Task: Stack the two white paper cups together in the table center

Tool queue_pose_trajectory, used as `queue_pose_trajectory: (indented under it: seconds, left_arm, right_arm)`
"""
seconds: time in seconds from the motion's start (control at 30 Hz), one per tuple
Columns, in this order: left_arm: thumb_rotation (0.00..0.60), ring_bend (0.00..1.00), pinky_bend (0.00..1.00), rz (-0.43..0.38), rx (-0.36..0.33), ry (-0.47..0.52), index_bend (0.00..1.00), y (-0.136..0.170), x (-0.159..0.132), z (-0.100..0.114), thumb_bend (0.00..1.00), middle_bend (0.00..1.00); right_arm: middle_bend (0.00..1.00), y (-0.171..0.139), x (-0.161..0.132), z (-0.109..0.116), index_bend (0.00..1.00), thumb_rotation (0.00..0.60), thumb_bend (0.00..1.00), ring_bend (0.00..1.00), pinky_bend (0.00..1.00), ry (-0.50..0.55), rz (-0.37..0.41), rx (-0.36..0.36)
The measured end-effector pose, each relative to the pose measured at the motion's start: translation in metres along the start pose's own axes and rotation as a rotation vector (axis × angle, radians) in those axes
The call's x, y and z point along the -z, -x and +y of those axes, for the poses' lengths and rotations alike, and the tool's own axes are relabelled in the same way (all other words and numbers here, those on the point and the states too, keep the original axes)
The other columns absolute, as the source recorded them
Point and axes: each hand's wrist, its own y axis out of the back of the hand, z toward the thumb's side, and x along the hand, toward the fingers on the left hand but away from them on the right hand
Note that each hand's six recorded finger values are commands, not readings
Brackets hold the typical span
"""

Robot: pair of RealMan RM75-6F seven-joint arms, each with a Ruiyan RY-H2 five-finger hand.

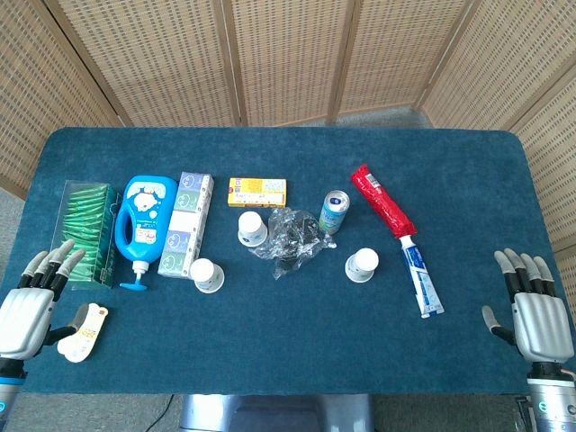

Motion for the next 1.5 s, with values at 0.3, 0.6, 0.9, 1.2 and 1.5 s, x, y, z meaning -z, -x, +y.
queue_pose_trajectory:
  seconds: [0.3, 0.6, 0.9, 1.2, 1.5]
  left_arm:
    - [0.6, 0.0, 0.0, -0.005, 0.001, -0.003, 0.0, 0.004, -0.001, 0.0, 0.45, 0.0]
    - [0.6, 0.0, 0.0, -0.012, 0.006, -0.003, 0.0, 0.001, -0.003, -0.001, 0.45, 0.0]
    - [0.6, 0.0, 0.0, -0.019, 0.065, -0.057, 0.0, -0.012, -0.004, -0.011, 0.45, 0.0]
    - [0.6, 0.0, 0.03, -0.094, 0.194, -0.138, 0.0, -0.048, -0.031, -0.042, 0.45, 0.0]
    - [0.6, 0.0, 0.11, -0.171, 0.28, -0.168, 0.0, -0.089, -0.066, -0.081, 0.45, 0.0]
  right_arm:
    - [0.0, -0.002, 0.0, 0.001, 0.0, 0.6, 0.38, 0.0, 0.0, 0.007, 0.008, 0.004]
    - [0.0, -0.008, 0.008, 0.003, 0.0, 0.6, 0.37, 0.0, 0.0, 0.014, -0.015, 0.011]
    - [0.0, -0.007, 0.007, 0.001, 0.0, 0.6, 0.38, 0.0, 0.0, 0.017, -0.014, 0.003]
    - [0.0, -0.009, 0.015, 0.0, 0.0, 0.6, 0.38, 0.0, 0.0, 0.039, -0.033, 0.001]
    - [0.0, -0.013, 0.025, 0.002, 0.0, 0.6, 0.37, 0.0, 0.0, 0.043, -0.064, 0.01]
